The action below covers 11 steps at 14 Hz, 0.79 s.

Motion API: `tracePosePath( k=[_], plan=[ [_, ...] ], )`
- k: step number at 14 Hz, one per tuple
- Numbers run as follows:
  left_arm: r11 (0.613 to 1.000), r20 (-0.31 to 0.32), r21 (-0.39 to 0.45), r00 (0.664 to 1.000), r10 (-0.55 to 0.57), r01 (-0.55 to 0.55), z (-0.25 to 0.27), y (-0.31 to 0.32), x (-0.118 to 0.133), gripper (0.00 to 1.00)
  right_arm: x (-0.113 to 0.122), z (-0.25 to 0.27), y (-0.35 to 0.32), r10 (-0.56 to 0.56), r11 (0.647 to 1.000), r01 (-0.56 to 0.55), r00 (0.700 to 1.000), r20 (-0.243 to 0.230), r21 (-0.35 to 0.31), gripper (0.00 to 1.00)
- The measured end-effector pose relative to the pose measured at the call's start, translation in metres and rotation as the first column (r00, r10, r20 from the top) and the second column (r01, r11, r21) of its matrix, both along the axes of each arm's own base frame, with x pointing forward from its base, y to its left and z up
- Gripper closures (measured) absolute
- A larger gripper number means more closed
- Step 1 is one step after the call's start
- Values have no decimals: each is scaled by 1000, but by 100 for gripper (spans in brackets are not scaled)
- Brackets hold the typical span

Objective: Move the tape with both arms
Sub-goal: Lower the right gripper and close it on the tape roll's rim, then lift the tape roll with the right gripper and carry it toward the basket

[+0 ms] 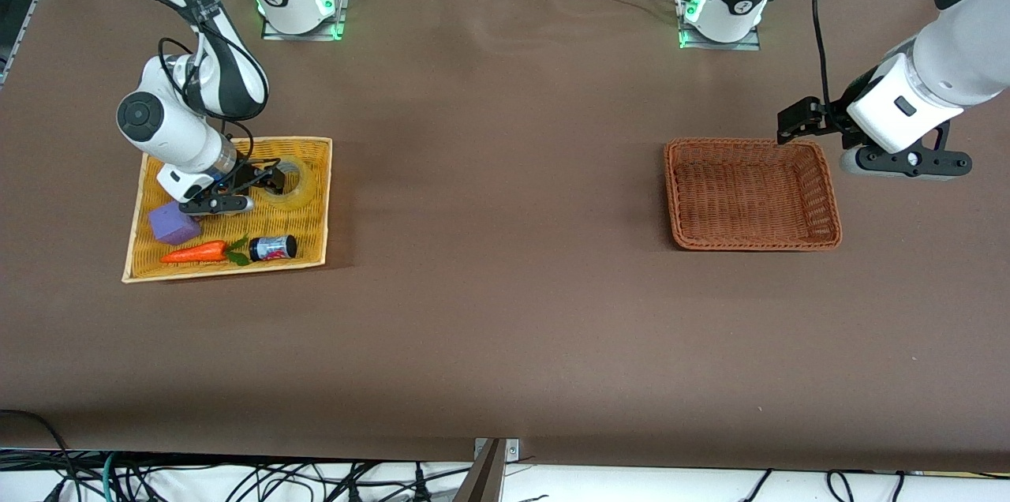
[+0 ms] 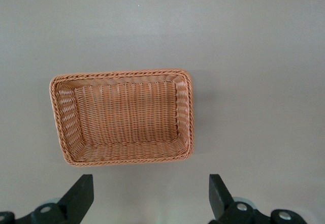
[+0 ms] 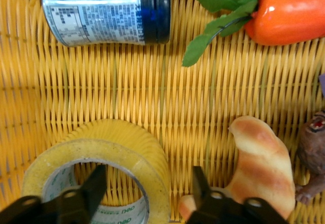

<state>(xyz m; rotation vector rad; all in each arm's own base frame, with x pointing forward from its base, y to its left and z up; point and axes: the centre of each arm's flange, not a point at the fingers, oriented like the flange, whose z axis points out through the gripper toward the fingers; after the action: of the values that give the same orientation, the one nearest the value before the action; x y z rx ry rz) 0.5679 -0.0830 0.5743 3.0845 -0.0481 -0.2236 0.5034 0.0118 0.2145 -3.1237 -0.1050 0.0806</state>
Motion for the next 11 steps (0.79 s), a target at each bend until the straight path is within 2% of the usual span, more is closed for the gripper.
tracePosePath(
  k=[3,4,5,6,9,11],
  plan=[
    [1000,0,0,1000,0,0,0,0,0,0,0,1,0,2,1000,-2,1000,2,0,67],
    [1000,0,0,1000,0,0,0,0,0,0,0,1,0,2,1000,-2,1000,3,0,72],
    [1000,0,0,1000,0,0,0,0,0,0,0,1,0,3,1000,-3,1000,3,0,73],
    [1000,0,0,1000,0,0,0,0,0,0,0,1,0,4,1000,-4,1000,5,0,79],
    [1000,0,0,1000,0,0,0,0,0,0,1,2,0,15,1000,-15,1000,8,0,79],
    [1000,0,0,1000,0,0,0,0,0,0,4,8,0,28,1000,-28,999,26,0,79]
  ],
)
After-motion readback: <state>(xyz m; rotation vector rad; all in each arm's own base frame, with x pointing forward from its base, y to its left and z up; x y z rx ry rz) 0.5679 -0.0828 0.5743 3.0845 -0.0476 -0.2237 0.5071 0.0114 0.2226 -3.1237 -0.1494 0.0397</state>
